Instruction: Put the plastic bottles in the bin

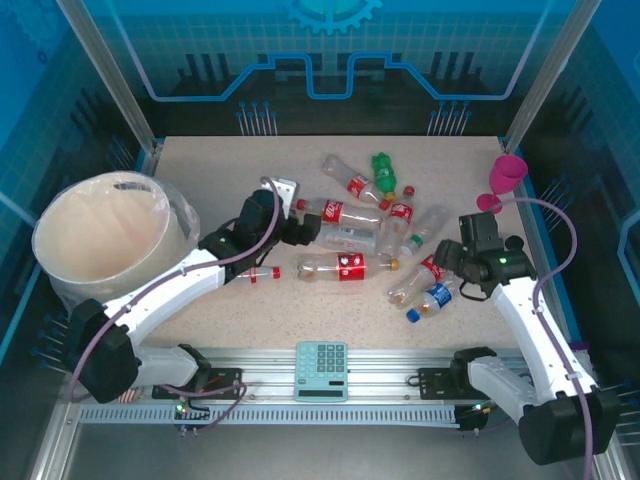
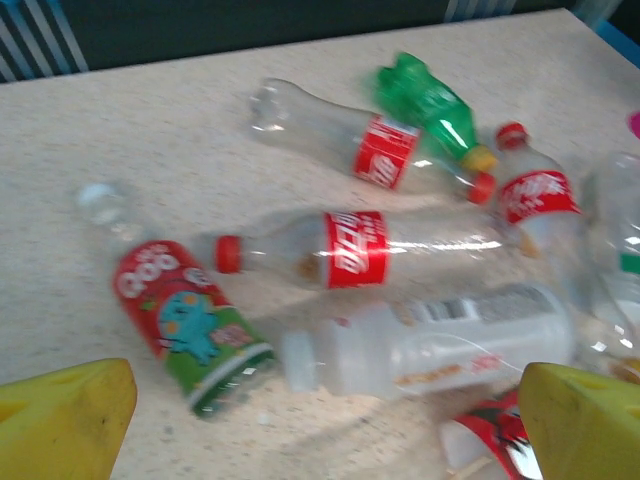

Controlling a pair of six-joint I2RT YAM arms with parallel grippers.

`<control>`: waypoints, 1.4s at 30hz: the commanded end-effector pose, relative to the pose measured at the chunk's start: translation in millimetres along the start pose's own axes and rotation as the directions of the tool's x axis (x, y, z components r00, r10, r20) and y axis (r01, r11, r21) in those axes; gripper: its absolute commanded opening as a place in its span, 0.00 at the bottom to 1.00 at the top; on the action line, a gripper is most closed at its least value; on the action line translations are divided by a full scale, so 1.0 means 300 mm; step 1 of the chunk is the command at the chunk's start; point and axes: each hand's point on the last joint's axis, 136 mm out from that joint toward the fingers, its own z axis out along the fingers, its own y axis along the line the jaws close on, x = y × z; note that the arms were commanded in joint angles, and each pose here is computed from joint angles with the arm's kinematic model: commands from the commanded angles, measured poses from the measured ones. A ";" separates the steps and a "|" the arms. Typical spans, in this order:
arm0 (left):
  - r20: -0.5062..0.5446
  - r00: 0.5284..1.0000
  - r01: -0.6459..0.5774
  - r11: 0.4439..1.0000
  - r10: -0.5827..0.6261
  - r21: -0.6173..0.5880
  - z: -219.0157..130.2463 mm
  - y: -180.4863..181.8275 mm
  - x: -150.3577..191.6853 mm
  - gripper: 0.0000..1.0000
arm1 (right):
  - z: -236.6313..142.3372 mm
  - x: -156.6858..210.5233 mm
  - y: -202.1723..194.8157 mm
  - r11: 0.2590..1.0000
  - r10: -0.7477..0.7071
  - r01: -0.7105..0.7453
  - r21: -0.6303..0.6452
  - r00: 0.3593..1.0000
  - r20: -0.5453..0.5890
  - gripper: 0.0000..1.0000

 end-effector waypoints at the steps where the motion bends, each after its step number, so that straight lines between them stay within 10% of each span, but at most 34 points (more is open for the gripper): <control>1: -0.069 0.997 0.031 0.996 -0.025 0.087 0.006 -0.101 0.032 0.99 | 0.033 0.154 -0.031 0.994 0.108 -0.109 0.006 0.978 -0.178 0.77; 23: -0.110 0.992 -0.028 0.973 0.055 0.230 0.049 -0.323 0.047 0.99 | 0.295 0.213 -0.026 0.962 0.233 -0.259 -0.090 0.946 -0.227 0.78; 33: -0.138 0.990 0.005 0.949 0.041 0.315 0.057 -0.403 0.042 0.99 | 0.215 0.174 -0.028 0.968 0.204 -0.226 -0.112 0.963 -0.176 0.54; 38: -0.154 0.988 0.049 0.881 0.028 0.471 0.022 -0.503 0.028 0.99 | 0.074 0.092 0.013 0.964 0.162 -0.180 -0.197 0.981 -0.104 0.54; 42: -0.185 0.982 0.094 0.760 0.035 0.643 -0.050 -0.606 0.022 0.99 | -0.021 -0.001 0.207 0.851 0.117 -0.131 -0.508 0.991 -0.059 0.54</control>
